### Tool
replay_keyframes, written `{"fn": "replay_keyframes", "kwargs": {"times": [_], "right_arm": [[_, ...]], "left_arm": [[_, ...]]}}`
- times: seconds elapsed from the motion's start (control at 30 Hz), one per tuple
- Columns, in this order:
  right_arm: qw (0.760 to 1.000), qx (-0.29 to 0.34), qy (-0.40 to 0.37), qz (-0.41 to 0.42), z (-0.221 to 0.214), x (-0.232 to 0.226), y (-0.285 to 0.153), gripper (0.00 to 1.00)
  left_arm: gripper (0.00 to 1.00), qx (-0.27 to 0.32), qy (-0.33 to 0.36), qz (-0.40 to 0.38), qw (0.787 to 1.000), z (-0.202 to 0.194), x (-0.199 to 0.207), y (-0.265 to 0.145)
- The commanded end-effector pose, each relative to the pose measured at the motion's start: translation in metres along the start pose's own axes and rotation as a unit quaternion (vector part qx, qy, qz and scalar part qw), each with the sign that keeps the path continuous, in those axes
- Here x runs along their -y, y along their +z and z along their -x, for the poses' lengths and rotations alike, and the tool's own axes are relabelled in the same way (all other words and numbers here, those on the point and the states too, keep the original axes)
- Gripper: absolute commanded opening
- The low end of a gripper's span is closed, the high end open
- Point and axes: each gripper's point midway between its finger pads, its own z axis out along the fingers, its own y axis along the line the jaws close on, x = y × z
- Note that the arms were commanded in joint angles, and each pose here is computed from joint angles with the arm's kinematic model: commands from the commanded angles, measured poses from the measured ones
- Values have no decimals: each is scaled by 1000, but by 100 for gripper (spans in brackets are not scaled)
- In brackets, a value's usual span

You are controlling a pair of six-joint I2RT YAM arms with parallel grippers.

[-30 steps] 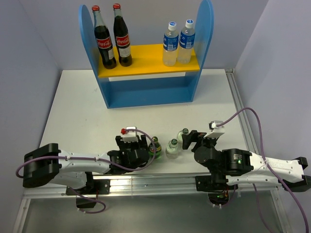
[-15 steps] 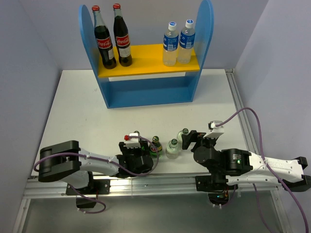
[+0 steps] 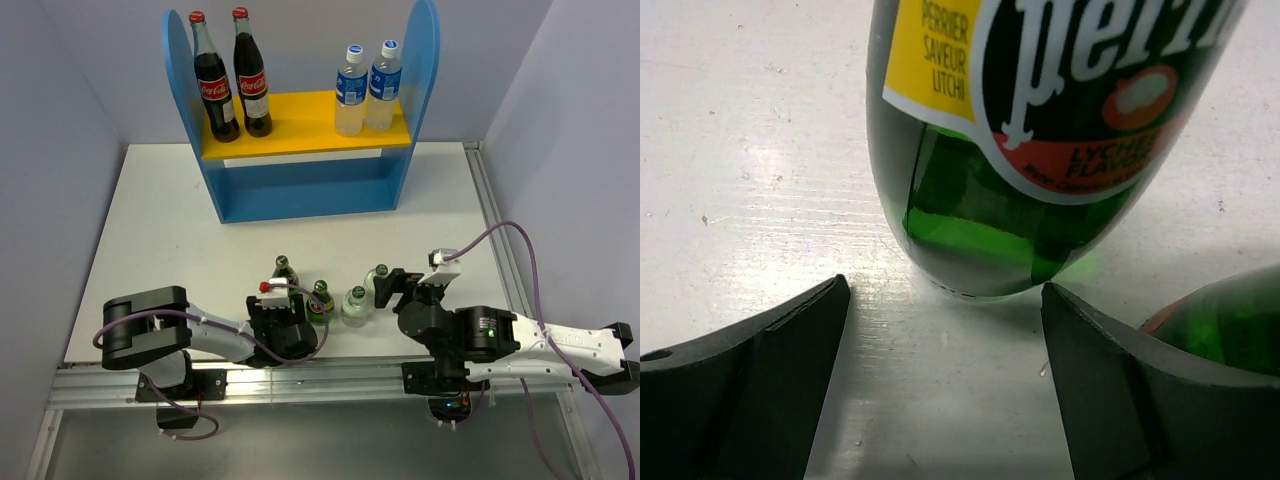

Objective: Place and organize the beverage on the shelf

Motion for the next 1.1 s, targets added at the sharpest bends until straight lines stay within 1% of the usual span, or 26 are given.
{"fn": "replay_keyframes", "kwargs": {"times": [0.0, 0.07, 0.1, 0.13, 0.23, 0.43, 0.47, 0.57, 0.6, 0.83, 1.07], "right_arm": [[1000, 14, 4, -3, 1, -1, 2, 93], [1000, 14, 3, -3, 1, -1, 2, 93], [1000, 15, 5, -4, 2, -1, 3, 93], [1000, 15, 6, -3, 1, -1, 2, 93], [1000, 15, 5, -4, 1, 0, 3, 93], [1000, 17, 6, -4, 2, 0, 3, 93], [1000, 15, 6, -3, 1, 0, 3, 93], [1000, 16, 6, -4, 1, 0, 3, 93], [1000, 16, 6, -4, 1, 0, 2, 93], [1000, 17, 8, -5, 2, 1, 2, 93], [1000, 17, 8, -3, 1, 0, 3, 93]], "left_arm": [[84, 13, -18, 3, 1000, 7, -2, 1], [85, 19, -17, -11, 1000, 13, -2, -1], [86, 24, -32, -21, 999, 18, 3, -2], [86, 28, -25, -27, 999, 20, -1, -3], [87, 46, -34, -40, 998, 32, -2, -5], [86, 68, -34, -55, 996, 50, 0, -1], [85, 74, -46, -64, 994, 56, 5, -1], [84, 78, -33, -64, 994, 59, 4, 6], [84, 83, -43, -69, 993, 64, 8, 7], [82, 87, -35, -68, 993, 70, 14, 32], [78, 89, -34, -71, 993, 68, 19, 48]]}}
